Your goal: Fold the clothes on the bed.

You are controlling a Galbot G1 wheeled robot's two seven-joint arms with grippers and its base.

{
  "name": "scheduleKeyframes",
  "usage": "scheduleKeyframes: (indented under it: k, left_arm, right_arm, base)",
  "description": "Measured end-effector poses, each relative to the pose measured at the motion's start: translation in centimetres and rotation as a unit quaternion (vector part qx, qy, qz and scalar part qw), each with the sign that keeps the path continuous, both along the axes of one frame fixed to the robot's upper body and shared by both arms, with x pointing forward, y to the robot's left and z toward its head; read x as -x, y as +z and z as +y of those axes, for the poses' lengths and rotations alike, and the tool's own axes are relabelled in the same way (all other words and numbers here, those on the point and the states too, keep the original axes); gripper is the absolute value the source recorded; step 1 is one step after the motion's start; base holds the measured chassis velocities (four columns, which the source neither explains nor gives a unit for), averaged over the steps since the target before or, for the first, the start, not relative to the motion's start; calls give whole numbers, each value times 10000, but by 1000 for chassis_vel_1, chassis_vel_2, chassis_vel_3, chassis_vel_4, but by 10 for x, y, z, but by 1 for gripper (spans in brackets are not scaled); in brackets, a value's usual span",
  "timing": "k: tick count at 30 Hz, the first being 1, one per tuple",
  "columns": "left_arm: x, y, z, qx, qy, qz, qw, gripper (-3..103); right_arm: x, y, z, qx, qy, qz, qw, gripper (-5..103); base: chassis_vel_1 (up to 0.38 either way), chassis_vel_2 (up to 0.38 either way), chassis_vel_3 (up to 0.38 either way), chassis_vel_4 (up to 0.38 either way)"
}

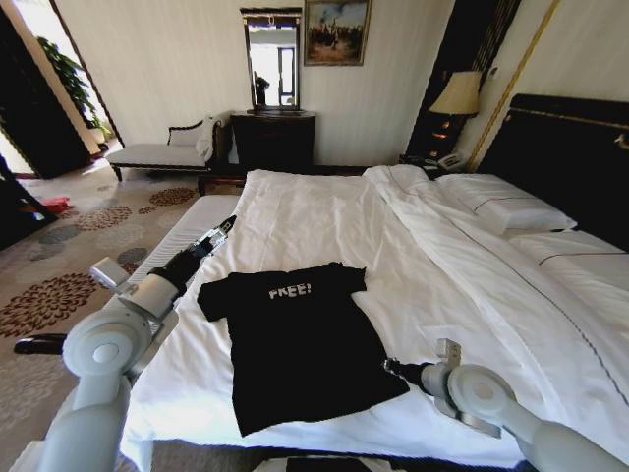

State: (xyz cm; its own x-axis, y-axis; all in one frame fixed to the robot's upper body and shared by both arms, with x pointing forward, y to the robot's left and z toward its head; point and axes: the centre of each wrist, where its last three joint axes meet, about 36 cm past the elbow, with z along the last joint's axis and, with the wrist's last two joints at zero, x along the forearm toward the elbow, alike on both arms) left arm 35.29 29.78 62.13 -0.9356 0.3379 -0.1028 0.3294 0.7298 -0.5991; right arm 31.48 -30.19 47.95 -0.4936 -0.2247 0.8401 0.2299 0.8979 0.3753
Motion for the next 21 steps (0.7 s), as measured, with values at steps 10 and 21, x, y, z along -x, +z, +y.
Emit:
scheduleKeyframes:
  k: [10, 21]
  left_arm:
    - [-3, -1, 2, 17, 36, 1, 10000, 100]
    - [-7, -4, 6, 35, 117, 47, 9999, 100]
  right_arm:
    - [31, -7, 6, 253, -8, 517, 9983, 0]
    - [52, -10, 11, 587, -101, 905, 9941, 0]
  base:
    - [0, 0, 0, 0]
    - [0, 0, 0, 0]
